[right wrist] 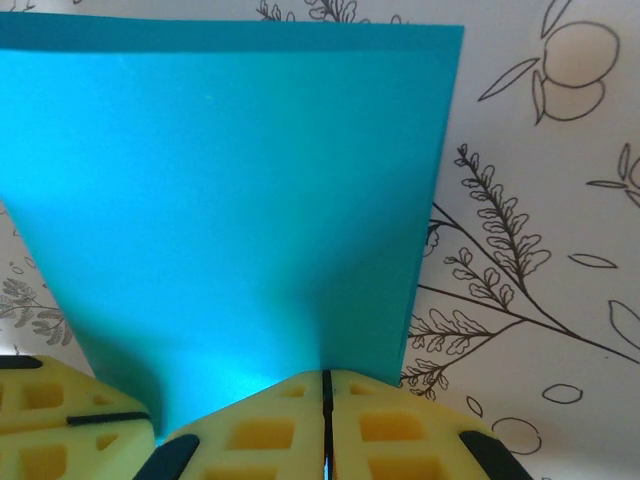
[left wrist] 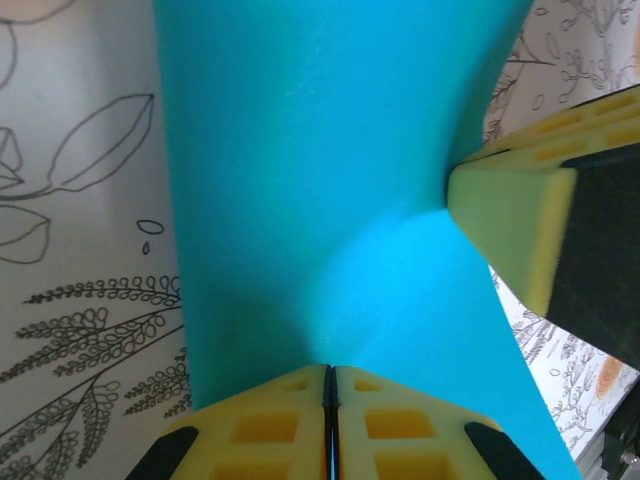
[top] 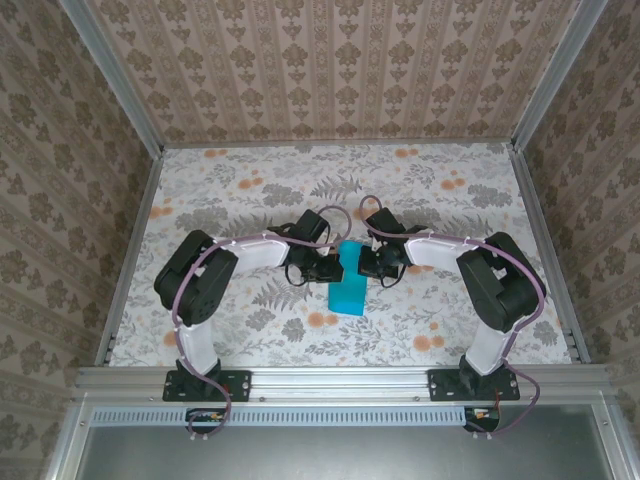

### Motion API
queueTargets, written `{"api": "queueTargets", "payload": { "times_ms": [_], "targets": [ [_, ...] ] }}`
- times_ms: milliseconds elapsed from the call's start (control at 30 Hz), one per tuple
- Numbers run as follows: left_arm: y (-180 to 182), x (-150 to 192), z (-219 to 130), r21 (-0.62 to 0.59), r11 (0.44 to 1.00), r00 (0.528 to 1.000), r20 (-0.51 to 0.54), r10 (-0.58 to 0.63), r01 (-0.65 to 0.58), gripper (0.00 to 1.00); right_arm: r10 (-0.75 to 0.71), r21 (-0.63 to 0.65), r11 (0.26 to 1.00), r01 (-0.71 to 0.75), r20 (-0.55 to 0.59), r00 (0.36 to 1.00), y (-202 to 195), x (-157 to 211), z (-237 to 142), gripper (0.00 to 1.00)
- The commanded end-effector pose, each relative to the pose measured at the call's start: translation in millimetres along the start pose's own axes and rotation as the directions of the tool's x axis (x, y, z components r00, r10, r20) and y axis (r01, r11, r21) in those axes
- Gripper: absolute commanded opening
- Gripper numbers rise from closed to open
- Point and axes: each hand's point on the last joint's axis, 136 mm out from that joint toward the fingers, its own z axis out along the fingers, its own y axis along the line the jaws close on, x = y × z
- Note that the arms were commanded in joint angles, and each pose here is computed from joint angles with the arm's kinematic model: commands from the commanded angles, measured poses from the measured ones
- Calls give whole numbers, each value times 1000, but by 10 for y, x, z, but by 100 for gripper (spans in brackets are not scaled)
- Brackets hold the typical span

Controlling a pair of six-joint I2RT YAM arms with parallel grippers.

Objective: Fold a paper plane with a square sheet of paper (fold left side to right side)
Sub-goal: Hold the square sheet of paper at the center of the table.

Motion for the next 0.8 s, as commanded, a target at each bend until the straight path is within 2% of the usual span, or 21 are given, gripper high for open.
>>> {"api": "queueTargets", "payload": {
  "times_ms": [0,200,533,767],
  "targets": [
    [27,15,25,-24,1000,1000,-16,-9,9,10,13,86,996,-8,-64,998,-228,206,110,9],
    [141,134,80,-68,997,998,-49,-27,23,10,-21,12,1000,21,-29,999,-70,122,47,9],
    [224,200,122,-111,993,997,-70,-40,32,10,-70,-205,974,96,131,989,441,-231,-322,10],
    [226,206,130,-115,993,996,-74,-40,31,10,-56,-289,953,94,136,989,659,-395,-185,10]
  ]
}}
